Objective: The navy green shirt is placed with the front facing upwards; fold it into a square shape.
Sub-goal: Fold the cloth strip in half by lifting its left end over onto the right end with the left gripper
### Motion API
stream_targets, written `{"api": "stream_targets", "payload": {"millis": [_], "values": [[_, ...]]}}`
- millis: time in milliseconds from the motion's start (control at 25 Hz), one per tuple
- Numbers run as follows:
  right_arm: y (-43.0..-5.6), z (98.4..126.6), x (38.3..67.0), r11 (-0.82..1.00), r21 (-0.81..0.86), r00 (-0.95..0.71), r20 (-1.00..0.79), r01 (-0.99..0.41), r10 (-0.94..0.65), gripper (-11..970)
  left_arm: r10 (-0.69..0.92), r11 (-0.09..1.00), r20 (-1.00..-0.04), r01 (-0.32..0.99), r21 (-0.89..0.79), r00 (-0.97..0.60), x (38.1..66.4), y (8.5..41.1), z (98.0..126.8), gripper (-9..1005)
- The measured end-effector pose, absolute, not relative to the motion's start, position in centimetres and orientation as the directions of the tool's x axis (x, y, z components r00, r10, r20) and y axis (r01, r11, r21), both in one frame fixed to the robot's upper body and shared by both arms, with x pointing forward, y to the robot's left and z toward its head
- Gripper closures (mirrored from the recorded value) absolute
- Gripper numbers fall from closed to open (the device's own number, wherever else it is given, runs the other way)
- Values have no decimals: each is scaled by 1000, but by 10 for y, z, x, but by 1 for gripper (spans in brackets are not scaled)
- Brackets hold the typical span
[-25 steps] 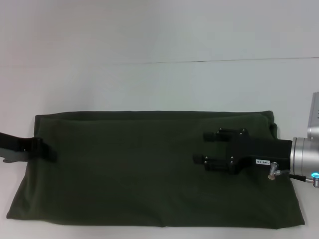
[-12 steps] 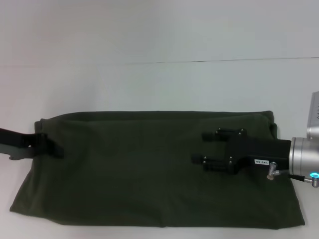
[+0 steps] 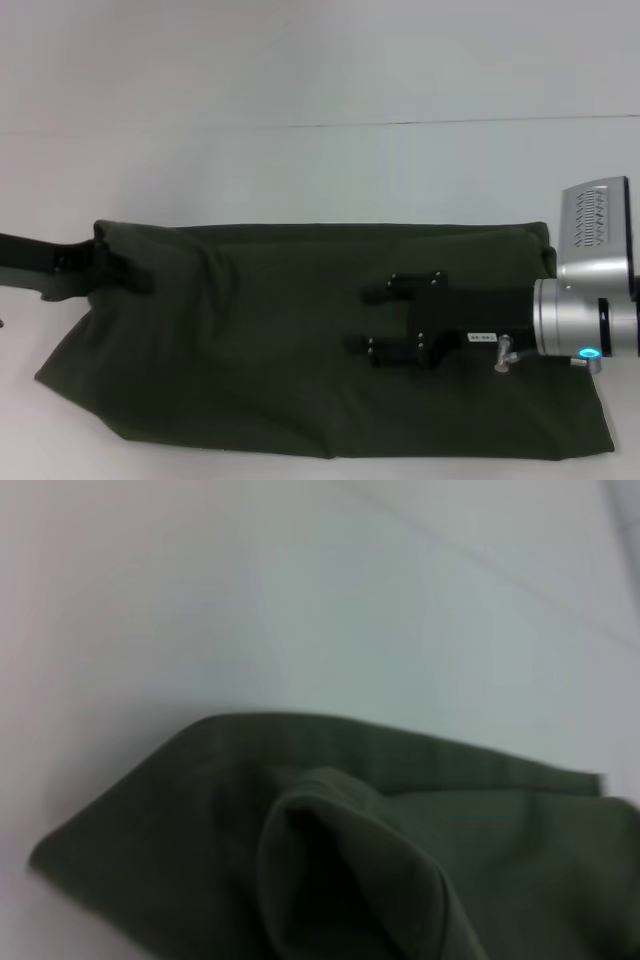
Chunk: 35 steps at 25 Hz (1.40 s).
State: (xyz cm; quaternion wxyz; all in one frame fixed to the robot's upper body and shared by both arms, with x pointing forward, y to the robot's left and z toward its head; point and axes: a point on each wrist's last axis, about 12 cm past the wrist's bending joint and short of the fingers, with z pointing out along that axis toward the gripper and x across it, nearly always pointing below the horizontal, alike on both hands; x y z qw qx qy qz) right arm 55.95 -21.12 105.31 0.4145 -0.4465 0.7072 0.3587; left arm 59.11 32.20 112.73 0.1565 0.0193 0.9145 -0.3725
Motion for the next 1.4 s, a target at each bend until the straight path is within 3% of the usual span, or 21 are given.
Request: {"api": "stream_targets", "payload": {"millis": [640, 880, 1400], "values": [[-175, 1047, 568, 289, 111, -229, -882, -951, -413, 214, -152, 486, -344, 234, -842, -926, 576, 318, 1143, 861], [-169, 1051, 572, 288, 95, -207, -897, -953, -390, 214, -163, 476, -351, 238, -847, -922, 574, 320, 1142, 861], [-162, 1045, 578, 315, 62, -206, -869, -947, -449, 628, -175, 465, -366, 251, -849, -914, 574, 320, 1143, 862]]}}
